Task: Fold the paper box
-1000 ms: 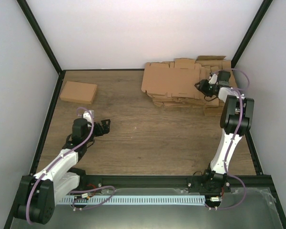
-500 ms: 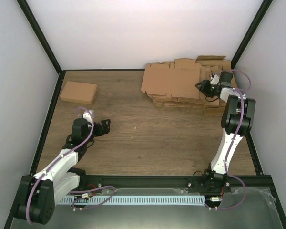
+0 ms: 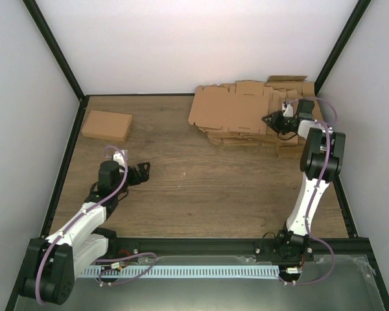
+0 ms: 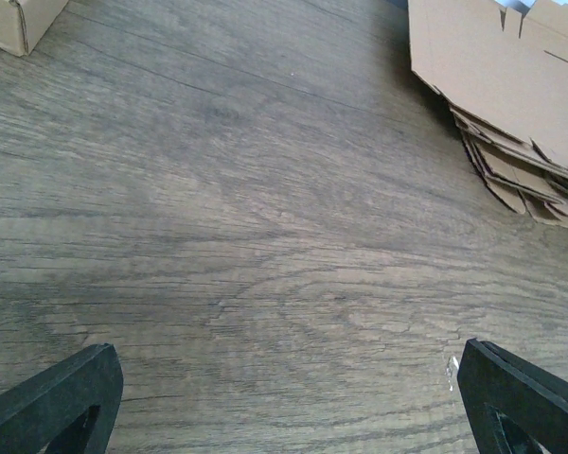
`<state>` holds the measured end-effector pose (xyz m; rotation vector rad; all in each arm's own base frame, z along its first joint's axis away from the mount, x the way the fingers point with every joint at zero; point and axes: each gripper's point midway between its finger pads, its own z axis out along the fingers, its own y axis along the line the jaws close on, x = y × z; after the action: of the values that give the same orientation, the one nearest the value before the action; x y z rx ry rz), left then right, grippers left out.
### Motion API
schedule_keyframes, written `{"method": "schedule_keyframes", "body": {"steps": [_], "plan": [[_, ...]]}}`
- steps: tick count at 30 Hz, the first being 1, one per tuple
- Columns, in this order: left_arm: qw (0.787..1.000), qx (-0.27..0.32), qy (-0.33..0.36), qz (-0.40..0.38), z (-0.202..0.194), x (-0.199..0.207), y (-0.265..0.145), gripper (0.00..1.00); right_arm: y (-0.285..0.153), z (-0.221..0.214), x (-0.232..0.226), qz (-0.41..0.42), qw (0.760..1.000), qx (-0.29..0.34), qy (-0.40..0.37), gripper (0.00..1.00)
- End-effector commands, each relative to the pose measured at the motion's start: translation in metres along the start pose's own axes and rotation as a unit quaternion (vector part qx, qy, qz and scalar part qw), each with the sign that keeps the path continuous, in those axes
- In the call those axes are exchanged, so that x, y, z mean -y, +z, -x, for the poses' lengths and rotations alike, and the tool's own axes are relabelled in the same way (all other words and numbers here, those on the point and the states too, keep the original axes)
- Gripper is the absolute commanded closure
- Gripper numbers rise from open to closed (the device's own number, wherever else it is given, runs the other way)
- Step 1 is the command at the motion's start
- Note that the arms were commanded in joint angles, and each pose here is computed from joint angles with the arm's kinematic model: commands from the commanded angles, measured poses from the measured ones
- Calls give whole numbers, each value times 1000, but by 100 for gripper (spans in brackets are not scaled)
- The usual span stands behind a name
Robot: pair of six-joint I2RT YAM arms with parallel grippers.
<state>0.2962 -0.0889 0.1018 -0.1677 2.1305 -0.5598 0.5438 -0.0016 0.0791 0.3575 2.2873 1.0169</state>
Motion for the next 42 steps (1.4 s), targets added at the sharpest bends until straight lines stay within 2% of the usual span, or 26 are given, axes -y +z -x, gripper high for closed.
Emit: {"method": "schedule_keyframes", "body": {"steps": [1, 3, 6, 17, 23, 30, 34, 42], "plan": [[1000, 18, 8, -8, 13, 7, -2, 0, -1, 5, -8, 34, 999, -3, 3, 84], [1000, 18, 7, -8, 13, 7, -2, 0, -7, 7, -18, 50, 999, 5, -3, 93], [1000, 18, 7, -8, 13, 7, -2, 0, -17, 10, -36, 74, 997, 13, -11, 99], [1000, 21, 8, -10, 14, 8, -3, 0, -57, 13, -124, 141, 988, 24, -60, 99], [1000, 28, 7, -4, 16, 6, -7, 0, -55, -24, -203, 184, 977, -12, -104, 99], [996, 84, 7, 2, 30, 6, -30, 0, -84, -89, -275, 224, 961, -36, -156, 99], [994, 106, 6, 7, 36, 5, -40, 0, -106, -145, -280, 238, 957, -71, -149, 99], [991, 132, 7, 2, 40, 6, -50, 0, -118, -231, -212, 184, 971, -122, -92, 98]]}}
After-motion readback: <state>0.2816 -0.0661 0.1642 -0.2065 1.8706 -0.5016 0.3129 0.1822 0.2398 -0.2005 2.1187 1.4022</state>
